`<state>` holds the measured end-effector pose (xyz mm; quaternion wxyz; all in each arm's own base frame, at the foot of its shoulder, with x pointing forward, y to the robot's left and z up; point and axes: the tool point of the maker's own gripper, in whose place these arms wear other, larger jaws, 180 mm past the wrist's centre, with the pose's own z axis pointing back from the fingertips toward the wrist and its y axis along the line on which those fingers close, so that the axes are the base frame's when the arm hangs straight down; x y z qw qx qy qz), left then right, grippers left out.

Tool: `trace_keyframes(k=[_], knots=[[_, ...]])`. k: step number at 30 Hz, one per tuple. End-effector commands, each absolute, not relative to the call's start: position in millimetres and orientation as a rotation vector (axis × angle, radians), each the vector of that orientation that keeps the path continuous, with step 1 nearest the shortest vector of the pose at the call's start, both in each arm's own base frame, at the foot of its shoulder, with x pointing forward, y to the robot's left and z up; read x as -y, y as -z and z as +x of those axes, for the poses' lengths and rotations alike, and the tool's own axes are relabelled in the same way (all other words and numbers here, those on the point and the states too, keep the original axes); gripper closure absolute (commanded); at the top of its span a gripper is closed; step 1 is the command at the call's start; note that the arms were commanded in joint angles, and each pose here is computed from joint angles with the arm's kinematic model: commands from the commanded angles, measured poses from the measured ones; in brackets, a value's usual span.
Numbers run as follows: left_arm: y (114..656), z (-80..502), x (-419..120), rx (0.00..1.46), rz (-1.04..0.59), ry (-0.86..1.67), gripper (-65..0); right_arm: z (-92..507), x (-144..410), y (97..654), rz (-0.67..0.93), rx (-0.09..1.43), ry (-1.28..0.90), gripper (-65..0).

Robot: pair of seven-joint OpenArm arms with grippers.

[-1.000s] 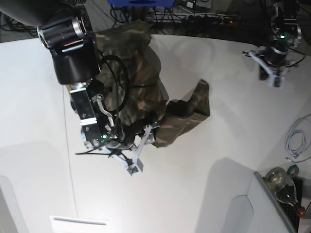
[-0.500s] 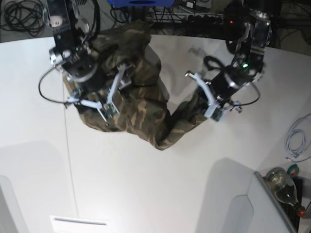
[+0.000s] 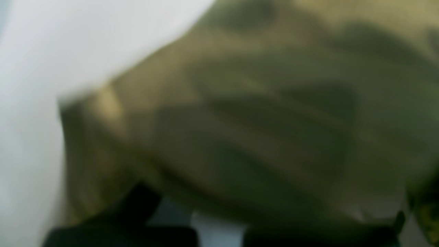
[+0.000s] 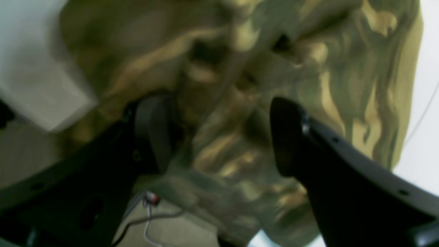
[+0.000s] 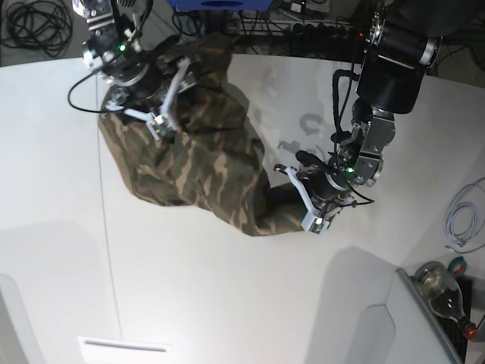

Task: Layout the t-shirt on the table in an organized manner, then fold the t-shirt properly
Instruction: 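Grasp the shirt's hanging end with the left gripper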

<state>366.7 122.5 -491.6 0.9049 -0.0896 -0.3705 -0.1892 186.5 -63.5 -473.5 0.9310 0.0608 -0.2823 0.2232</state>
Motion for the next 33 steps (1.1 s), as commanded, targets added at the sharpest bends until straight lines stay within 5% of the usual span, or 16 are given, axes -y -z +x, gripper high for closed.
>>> trace_keyframes(k=[1, 8, 16, 25, 33], knots=[[496.6, 363.8, -133.3, 0.729, -0.145, 0.395, 0.0, 190.5, 76.1, 478.5, 0.097, 0.572, -0.437, -41.1], [488.6, 371.6, -148.8, 0.793, -0.128, 0.385, 0.0, 222.5, 113.5, 502.7, 0.040, 0.528, -0.359, -41.0], [464.7, 386.6, -147.4, 0.864, -0.127, 0.402, 0.0, 261.7, 127.1, 451.2, -0.035, 0.657, -0.415, -41.0], [444.1, 295.6, -157.4, 0.942, -0.146, 0.358, 0.0, 250.4, 113.0, 392.2, -0.036, 0.806, -0.434, -41.3], [441.5, 277.0, -178.6, 1.103, -0.156, 0.267, -28.6, 249.7, 112.6, 399.5, -0.030, 0.788, -0.432, -41.3]])
